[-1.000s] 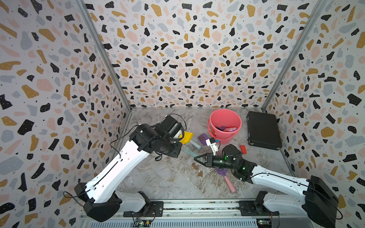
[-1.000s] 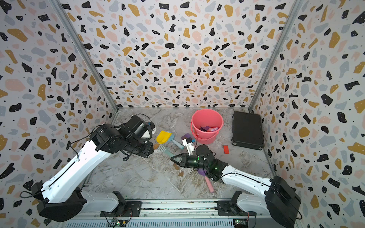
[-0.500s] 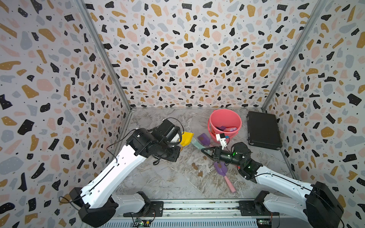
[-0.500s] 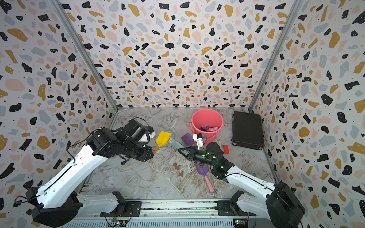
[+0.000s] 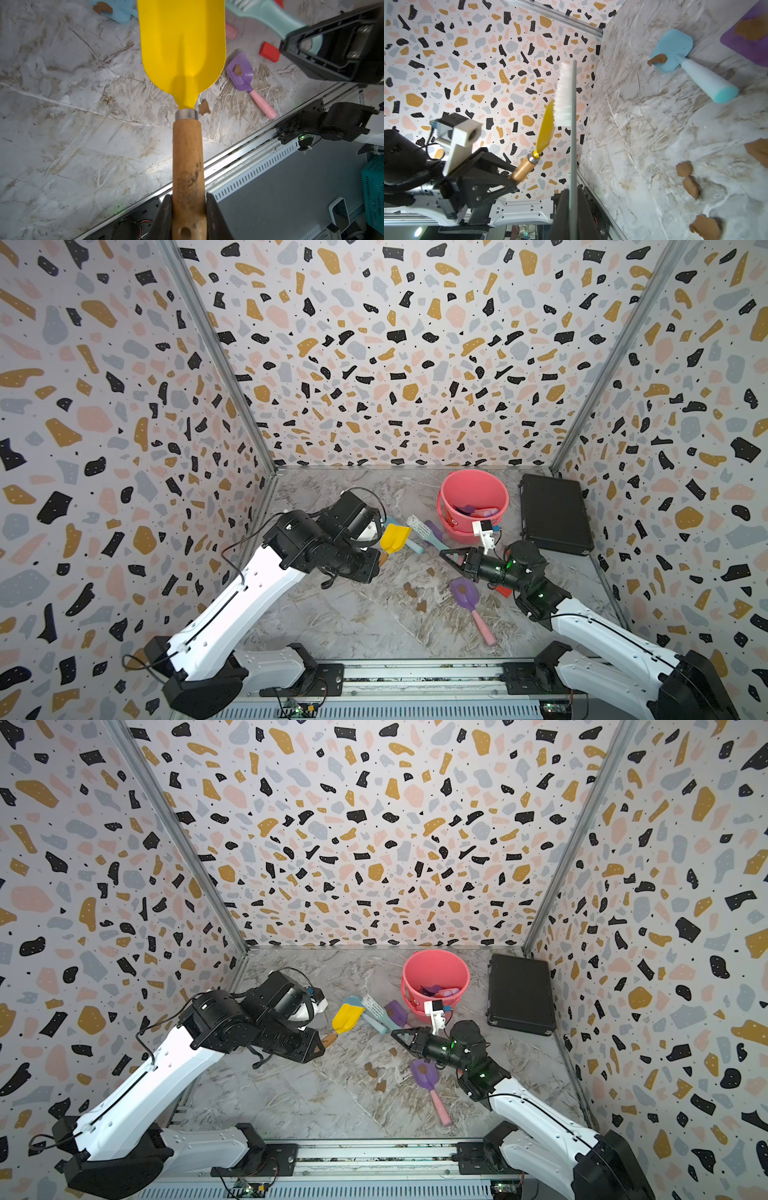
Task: Brush the soil off the hand trowel and place it into the bucket
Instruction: Brush off the soil from the hand trowel.
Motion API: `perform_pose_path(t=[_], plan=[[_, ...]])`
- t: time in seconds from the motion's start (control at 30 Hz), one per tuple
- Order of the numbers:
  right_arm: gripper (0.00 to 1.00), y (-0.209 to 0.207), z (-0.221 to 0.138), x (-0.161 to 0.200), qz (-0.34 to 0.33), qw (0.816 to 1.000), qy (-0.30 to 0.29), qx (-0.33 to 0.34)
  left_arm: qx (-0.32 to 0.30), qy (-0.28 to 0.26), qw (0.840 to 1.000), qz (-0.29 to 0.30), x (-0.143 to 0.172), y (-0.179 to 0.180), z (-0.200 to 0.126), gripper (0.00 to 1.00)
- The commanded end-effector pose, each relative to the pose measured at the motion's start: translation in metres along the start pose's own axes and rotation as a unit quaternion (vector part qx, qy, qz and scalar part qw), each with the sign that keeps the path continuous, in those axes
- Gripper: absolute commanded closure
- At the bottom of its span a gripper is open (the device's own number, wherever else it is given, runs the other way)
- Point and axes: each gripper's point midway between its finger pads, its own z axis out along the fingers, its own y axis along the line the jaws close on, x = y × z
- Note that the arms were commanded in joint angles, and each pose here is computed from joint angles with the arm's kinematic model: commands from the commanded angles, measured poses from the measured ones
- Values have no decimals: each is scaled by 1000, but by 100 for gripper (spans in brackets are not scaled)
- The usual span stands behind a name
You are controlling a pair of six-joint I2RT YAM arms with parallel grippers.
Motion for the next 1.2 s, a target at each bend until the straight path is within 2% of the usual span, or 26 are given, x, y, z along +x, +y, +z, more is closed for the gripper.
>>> perform_pose_path(t=[0.0,0.1,0.2,0.3,0.43,0.73,0.97,1.07,1.17], plan=[[100,-3,3,17,-3,999,39,-8,50,-56,997,10,-25,-21,-17,100],[100,8,11,25,-9,998,59,-25,74,-61,995,12,-31,-31,-16,100],[100,29,16,28,-23,996,66,-59,70,-49,996,10,-29,-29,-7,100],[100,46,18,22,-21,994,56,-94,49,-27,998,9,-22,-20,7,100],[100,51,17,12,-20,995,37,-94,47,14,999,3,-4,-16,22,100],[100,35,-14,-30,-23,997,-43,-53,69,44,997,-2,25,-16,16,100],[100,18,-36,-45,-33,997,-67,-2,52,31,998,9,24,-10,8,100],[100,17,-44,-43,-104,992,-52,52,50,37,998,15,25,-9,11,100],[100,13,-58,-40,-173,977,-38,119,31,49,998,24,28,-2,17,100]])
